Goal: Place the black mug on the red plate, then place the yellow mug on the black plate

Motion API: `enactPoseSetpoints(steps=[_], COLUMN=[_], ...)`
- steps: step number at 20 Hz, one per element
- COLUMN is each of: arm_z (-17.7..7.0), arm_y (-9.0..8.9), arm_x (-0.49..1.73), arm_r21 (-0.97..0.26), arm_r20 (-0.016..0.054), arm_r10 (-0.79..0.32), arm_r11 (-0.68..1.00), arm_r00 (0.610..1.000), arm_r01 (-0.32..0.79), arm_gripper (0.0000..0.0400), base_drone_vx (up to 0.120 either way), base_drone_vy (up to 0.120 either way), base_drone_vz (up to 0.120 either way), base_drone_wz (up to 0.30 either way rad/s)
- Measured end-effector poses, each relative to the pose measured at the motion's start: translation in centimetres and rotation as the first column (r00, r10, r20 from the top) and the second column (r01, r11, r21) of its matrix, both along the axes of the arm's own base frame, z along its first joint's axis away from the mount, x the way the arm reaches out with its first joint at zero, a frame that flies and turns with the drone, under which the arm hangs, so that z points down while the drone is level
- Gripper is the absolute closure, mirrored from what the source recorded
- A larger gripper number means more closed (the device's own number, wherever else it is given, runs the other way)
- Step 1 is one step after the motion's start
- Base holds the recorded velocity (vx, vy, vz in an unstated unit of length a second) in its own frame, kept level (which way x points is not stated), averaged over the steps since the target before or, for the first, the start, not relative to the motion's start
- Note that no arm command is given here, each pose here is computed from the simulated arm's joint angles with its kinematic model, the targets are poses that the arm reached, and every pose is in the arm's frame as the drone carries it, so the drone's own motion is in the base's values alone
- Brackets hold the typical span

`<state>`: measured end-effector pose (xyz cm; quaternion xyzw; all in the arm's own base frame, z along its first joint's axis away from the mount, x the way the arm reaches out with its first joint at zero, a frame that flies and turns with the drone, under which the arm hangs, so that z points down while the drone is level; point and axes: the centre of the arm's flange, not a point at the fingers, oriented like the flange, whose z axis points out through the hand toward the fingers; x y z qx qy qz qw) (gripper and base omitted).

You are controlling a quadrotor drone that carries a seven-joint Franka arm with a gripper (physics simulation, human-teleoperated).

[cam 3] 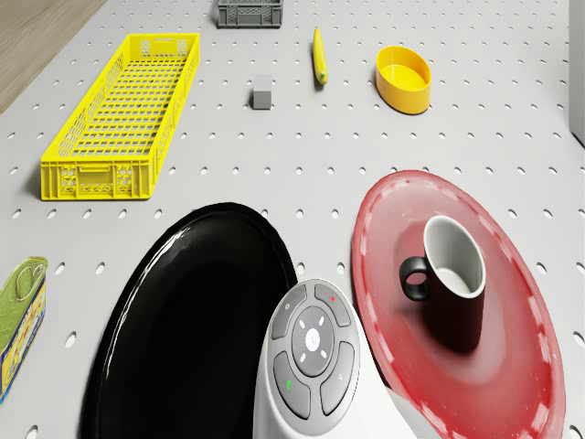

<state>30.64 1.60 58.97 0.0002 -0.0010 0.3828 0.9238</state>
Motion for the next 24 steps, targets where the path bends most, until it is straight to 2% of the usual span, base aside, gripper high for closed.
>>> enactPoseSetpoints(steps=[24], arm_z=[0.0], arm_y=[0.0], arm_x=[0.0], arm_r21=[0.0], arm_r20=[0.0], arm_r10=[0.0], arm_r11=[1.0], arm_r00=[1.0], arm_r01=[0.0], arm_gripper=[0.0], base_drone_vx=[-0.12], base_drone_vy=[0.12], base_drone_vz=[0.0], base_drone_wz=[0.0])
